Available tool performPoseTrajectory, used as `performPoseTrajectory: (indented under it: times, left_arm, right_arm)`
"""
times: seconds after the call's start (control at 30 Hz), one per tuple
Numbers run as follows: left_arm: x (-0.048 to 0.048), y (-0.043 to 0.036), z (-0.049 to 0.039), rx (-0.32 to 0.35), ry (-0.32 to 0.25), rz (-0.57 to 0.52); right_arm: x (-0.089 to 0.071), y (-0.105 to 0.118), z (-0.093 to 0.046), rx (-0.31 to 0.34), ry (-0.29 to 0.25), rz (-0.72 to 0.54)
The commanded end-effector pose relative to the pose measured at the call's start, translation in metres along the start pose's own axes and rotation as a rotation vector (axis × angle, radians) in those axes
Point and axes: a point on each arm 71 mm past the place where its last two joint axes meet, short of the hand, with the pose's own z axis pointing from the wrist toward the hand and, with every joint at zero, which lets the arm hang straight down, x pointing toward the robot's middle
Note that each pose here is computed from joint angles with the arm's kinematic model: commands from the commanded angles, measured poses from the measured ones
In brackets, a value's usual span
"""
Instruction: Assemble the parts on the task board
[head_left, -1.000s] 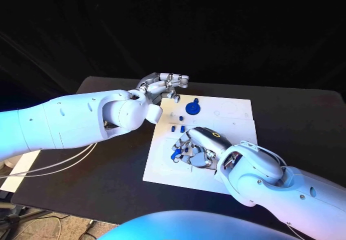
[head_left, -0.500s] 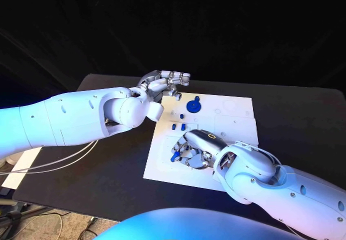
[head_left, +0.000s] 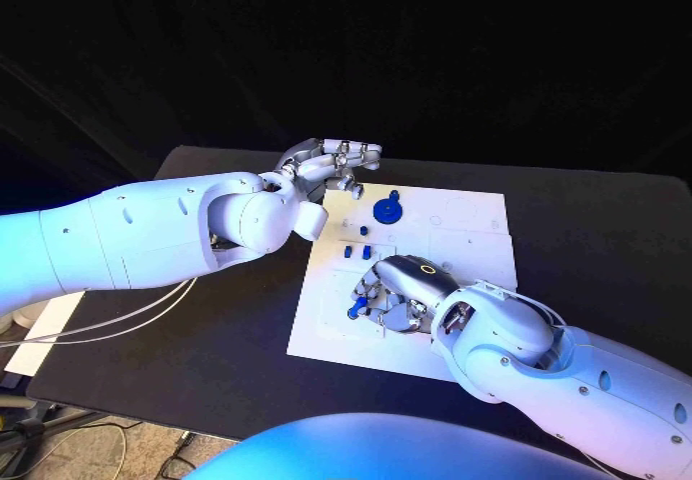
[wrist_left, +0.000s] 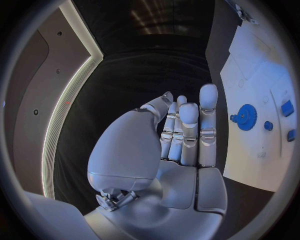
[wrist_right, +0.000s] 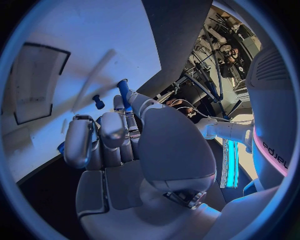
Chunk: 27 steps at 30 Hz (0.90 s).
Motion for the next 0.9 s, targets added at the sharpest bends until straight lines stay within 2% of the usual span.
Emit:
performPoseTrajectory:
  times: [0.03,0.33,0.73,0.9]
  left_arm:
    - [0.0033,-0.0003,0.0004,0.003,0.025,-0.004]
    - [0.0028,-0.0002,0.0008,0.002,0.024,-0.004]
    - [0.0029,0.0,0.0008,-0.001,0.027,-0.005]
    - [0.0028,0.0,0.0006,-0.002,0.027,-0.005]
  right_arm:
    - [0.003,-0.002,0.002,0.014,0.028,-0.051]
    - [0.015,0.003,0.006,0.004,0.069,-0.098]
    - [0.016,0.014,0.007,-0.023,0.047,-0.132]
    - [0.014,0.012,0.007,-0.011,0.024,-0.128]
